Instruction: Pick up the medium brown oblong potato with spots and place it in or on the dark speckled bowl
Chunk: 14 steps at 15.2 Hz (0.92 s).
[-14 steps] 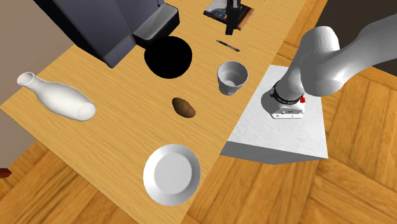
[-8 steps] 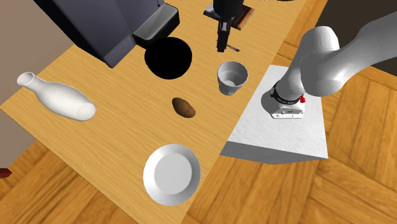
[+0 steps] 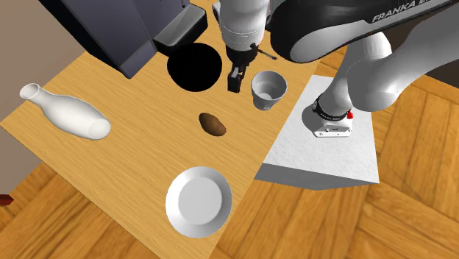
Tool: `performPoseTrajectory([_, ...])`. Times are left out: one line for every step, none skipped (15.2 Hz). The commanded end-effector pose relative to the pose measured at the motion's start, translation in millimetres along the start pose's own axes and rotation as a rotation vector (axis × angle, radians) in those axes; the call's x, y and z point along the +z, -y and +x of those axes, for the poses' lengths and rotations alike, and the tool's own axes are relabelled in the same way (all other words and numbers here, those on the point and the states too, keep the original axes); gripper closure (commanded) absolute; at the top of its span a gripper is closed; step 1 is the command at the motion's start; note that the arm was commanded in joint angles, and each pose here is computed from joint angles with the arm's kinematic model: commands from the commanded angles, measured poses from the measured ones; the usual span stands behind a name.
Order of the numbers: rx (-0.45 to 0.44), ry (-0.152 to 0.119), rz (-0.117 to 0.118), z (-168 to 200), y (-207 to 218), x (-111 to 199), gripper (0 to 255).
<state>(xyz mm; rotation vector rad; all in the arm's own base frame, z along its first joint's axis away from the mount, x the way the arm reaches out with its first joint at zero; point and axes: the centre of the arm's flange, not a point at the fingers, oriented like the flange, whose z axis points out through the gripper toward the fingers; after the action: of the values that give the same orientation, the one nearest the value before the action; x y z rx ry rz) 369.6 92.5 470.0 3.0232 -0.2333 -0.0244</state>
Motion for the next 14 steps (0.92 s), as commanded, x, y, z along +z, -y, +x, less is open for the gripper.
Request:
performPoseTrajectory([0.047,0.002,-0.005,10,28,14,0])
performPoseTrajectory([0.069,0.003,-0.008,14,39,20,0])
performPoseTrajectory([0.091,0.004,-0.011,19,50,27,0])
performPoseTrajectory([0.112,0.005,-0.014,24,61,33,0])
performPoseTrajectory([0.134,0.006,-0.017,29,72,40,0])
performPoseTrajectory([0.156,0.007,-0.020,35,82,46,0])
performPoseTrajectory([0.178,0.008,-0.023,40,93,53,0])
performPoseTrajectory([0.199,0.009,-0.027,46,103,60,0])
performPoseTrajectory([0.221,0.010,-0.030,52,114,66,0])
performPoseTrajectory([0.243,0.012,-0.033,58,124,73,0])
performPoseTrajectory([0.265,0.013,-0.036,65,134,80,0])
performPoseTrajectory([0.284,0.014,-0.039,71,142,86,0])
performPoseTrajectory([0.284,0.014,-0.039,71,142,91,0])
performPoseTrajectory([0.284,0.014,-0.039,71,142,96,0])
